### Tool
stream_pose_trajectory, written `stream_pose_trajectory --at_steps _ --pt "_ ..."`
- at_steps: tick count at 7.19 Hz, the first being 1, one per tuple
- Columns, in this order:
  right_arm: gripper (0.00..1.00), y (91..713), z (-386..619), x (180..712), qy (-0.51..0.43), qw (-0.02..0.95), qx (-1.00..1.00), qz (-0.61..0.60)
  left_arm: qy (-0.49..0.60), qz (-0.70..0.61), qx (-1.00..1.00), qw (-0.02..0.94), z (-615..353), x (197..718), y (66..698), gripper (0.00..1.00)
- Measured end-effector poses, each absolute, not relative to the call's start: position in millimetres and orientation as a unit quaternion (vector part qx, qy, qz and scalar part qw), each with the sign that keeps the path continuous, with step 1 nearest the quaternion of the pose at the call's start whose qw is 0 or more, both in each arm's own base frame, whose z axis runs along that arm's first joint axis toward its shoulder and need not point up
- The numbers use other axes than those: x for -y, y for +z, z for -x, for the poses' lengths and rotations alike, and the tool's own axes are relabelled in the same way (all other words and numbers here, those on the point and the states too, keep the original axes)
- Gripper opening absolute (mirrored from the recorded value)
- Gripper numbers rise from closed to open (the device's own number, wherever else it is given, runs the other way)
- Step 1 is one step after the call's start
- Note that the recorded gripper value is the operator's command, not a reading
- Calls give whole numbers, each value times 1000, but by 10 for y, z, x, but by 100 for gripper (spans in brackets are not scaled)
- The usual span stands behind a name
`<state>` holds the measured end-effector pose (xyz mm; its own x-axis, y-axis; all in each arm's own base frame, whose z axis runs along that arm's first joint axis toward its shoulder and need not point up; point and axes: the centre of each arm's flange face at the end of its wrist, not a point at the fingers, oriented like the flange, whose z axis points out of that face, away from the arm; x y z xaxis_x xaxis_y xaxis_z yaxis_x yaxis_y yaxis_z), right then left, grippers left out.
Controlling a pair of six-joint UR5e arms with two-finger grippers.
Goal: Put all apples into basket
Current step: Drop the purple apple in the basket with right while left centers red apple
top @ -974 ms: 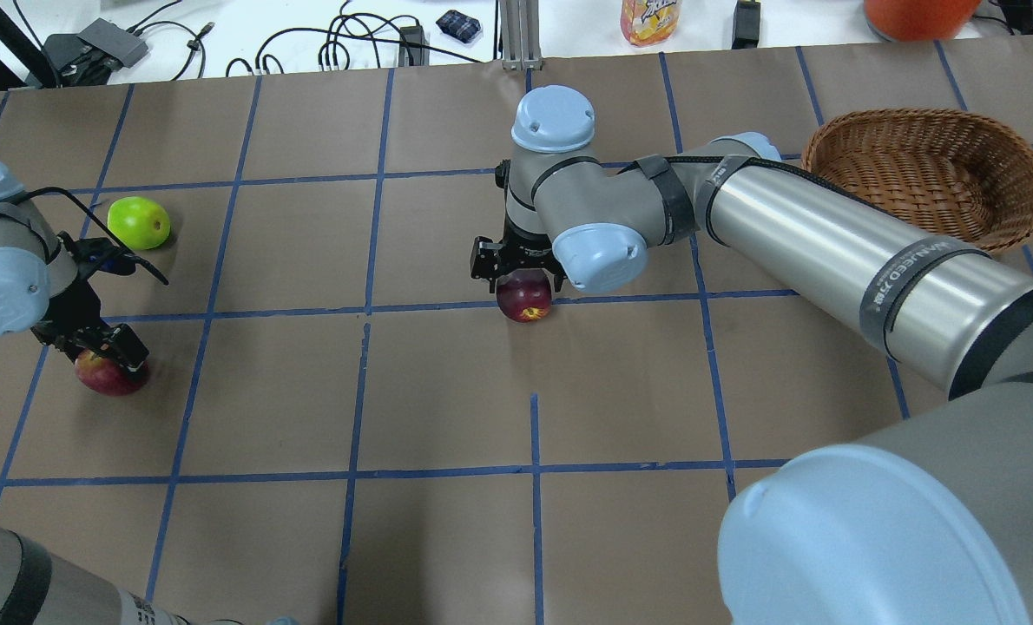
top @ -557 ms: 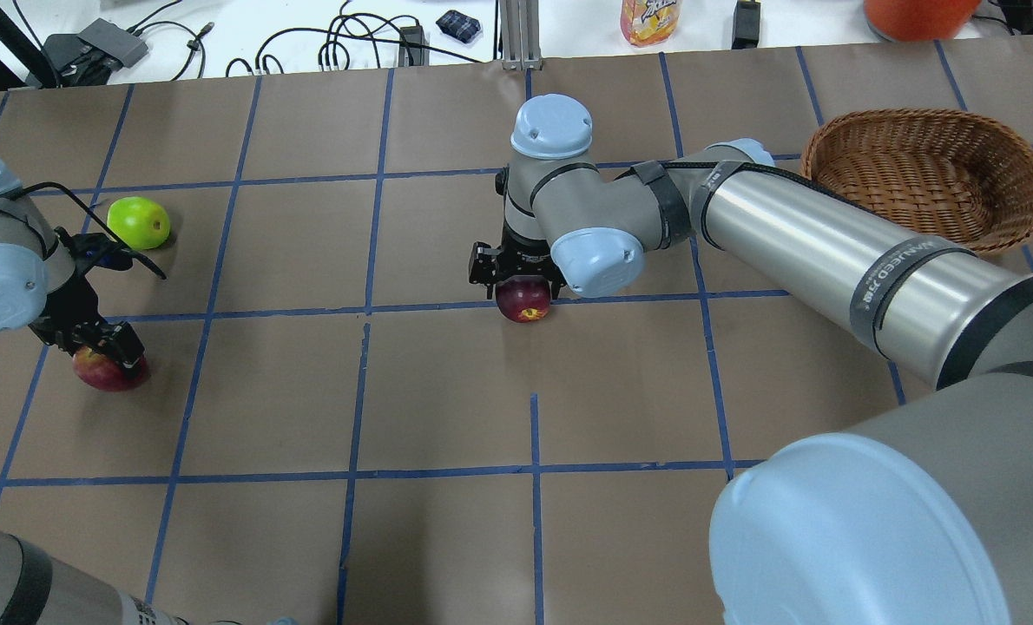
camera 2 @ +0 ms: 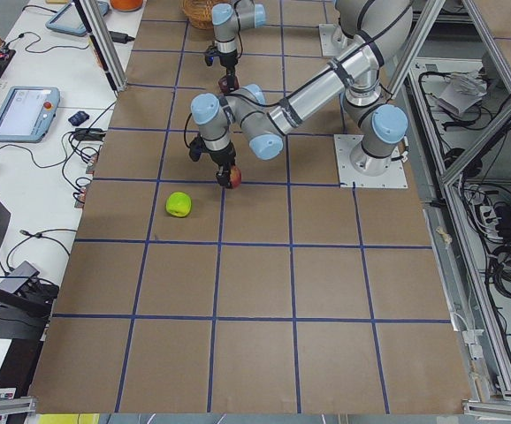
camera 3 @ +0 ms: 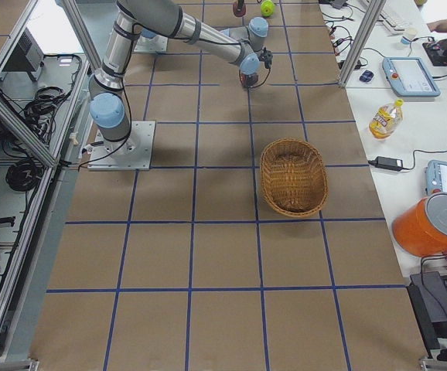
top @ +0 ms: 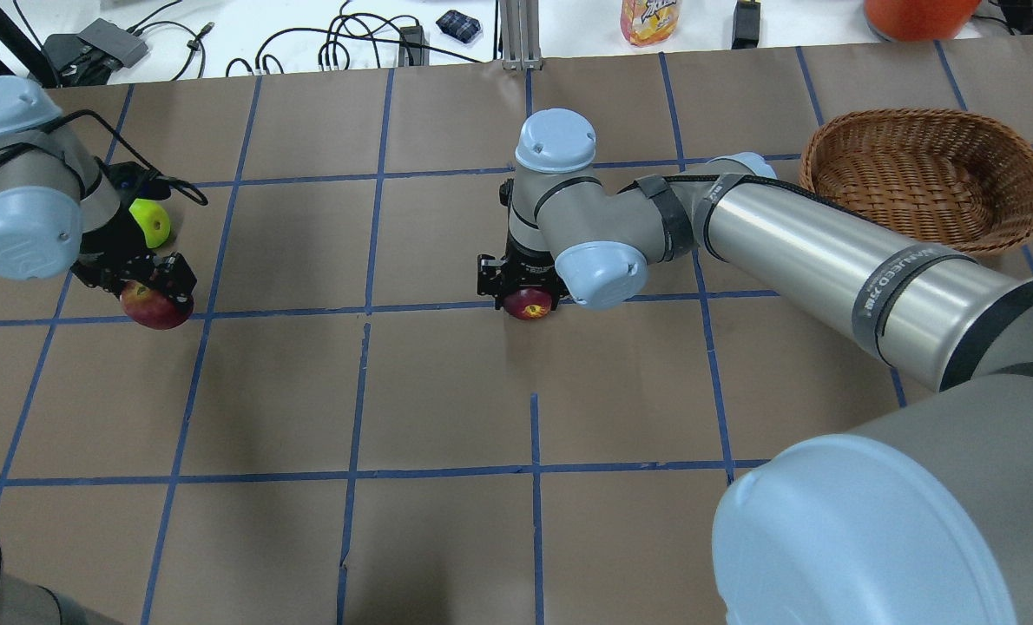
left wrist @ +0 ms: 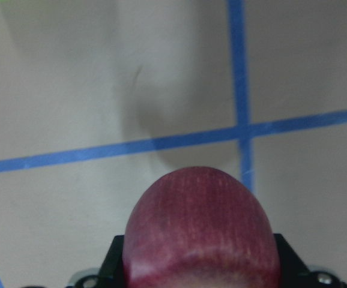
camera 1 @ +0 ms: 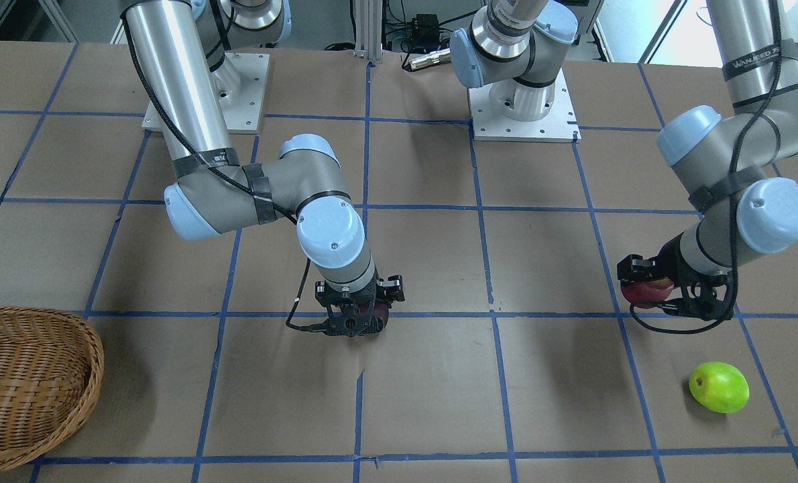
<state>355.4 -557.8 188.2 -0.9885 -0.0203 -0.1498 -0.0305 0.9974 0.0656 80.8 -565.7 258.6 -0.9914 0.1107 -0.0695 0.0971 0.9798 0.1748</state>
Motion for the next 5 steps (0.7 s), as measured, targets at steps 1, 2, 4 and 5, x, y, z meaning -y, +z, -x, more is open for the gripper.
stream_pose_trajectory --at_steps 1,2,4,5 --pt "0 2032 -3522 5604 21 78 -997 11 75 -39 -996 43 -393 5706 2708 31" --pt "0 2239 -3400 5649 10 79 -997 3 64 -20 -997 42 6 5720 2779 31" --pt "0 2648 -2500 5963 -7 68 -996 -62 53 3 -998 37 812 5713 2794 31" --pt "0 2822 -1824 6135 -13 63 -992 -105 50 18 -998 19 1312 5709 2745 31"
